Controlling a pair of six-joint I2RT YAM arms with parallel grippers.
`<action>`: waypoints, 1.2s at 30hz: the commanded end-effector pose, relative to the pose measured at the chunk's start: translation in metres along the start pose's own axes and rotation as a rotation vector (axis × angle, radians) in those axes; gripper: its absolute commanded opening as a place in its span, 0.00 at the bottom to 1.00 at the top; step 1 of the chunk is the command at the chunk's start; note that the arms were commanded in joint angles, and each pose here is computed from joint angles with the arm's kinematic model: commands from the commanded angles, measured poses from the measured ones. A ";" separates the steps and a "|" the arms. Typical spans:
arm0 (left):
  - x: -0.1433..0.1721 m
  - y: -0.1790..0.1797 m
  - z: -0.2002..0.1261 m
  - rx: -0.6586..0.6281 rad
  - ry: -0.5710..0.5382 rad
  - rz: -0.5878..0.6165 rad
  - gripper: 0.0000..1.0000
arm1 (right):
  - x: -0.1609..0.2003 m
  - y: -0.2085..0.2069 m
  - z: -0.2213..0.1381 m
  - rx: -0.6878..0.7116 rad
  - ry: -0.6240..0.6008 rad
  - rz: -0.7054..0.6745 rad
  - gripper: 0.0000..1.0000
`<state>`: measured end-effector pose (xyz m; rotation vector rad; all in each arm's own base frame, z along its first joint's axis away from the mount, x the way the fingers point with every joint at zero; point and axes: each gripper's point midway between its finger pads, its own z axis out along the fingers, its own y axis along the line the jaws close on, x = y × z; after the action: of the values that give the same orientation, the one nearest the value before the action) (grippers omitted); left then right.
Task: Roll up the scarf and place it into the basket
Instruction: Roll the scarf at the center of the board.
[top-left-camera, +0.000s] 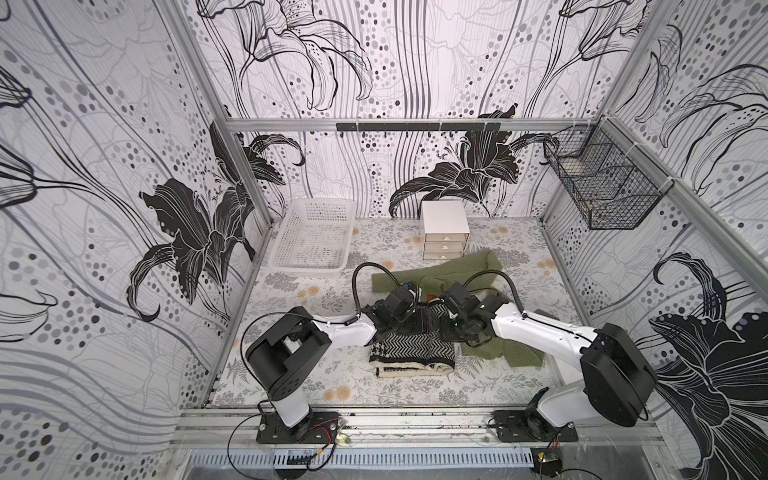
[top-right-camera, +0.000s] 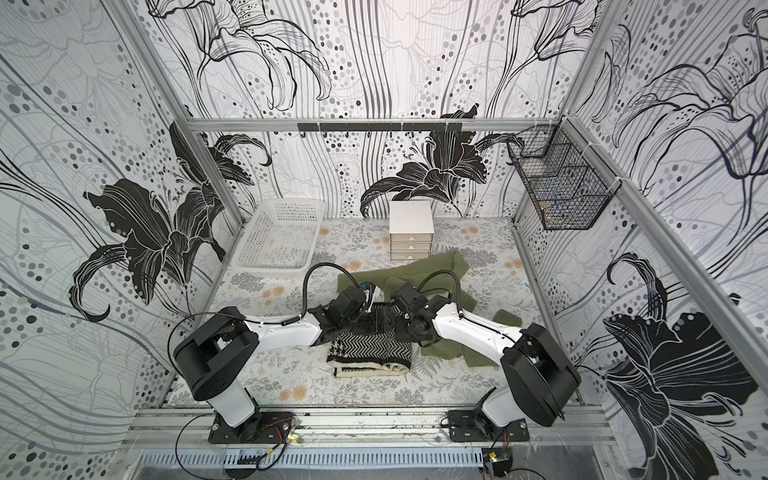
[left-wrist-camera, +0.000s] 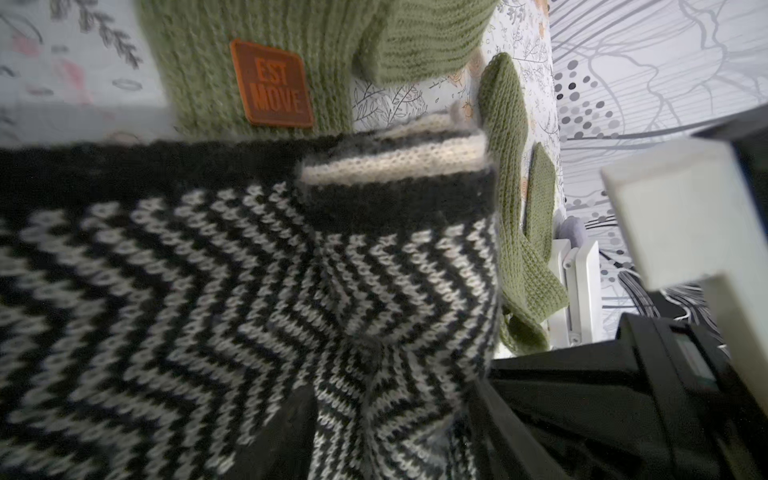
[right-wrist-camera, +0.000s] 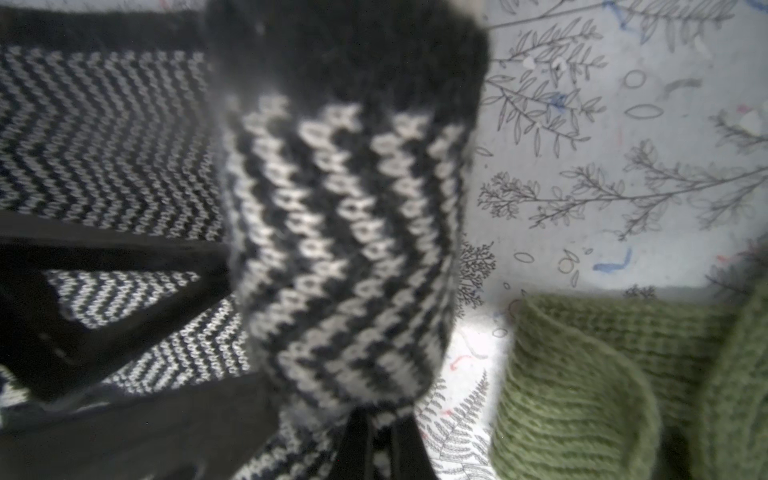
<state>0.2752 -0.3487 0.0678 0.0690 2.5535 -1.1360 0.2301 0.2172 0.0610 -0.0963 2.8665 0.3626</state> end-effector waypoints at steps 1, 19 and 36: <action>-0.004 -0.012 0.008 0.033 -0.009 0.009 0.40 | -0.004 0.003 -0.005 0.007 -0.018 0.012 0.00; 0.011 0.024 0.003 -0.041 -0.046 -0.034 0.00 | -0.003 -0.005 -0.025 0.065 -0.033 -0.032 0.36; 0.016 0.082 -0.019 -0.139 -0.089 -0.120 0.00 | 0.001 -0.003 -0.003 0.059 0.017 -0.056 0.58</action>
<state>0.2694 -0.3024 0.0331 -0.0885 2.5467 -1.0615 0.2323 0.2001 0.0722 -0.1499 2.8607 0.1687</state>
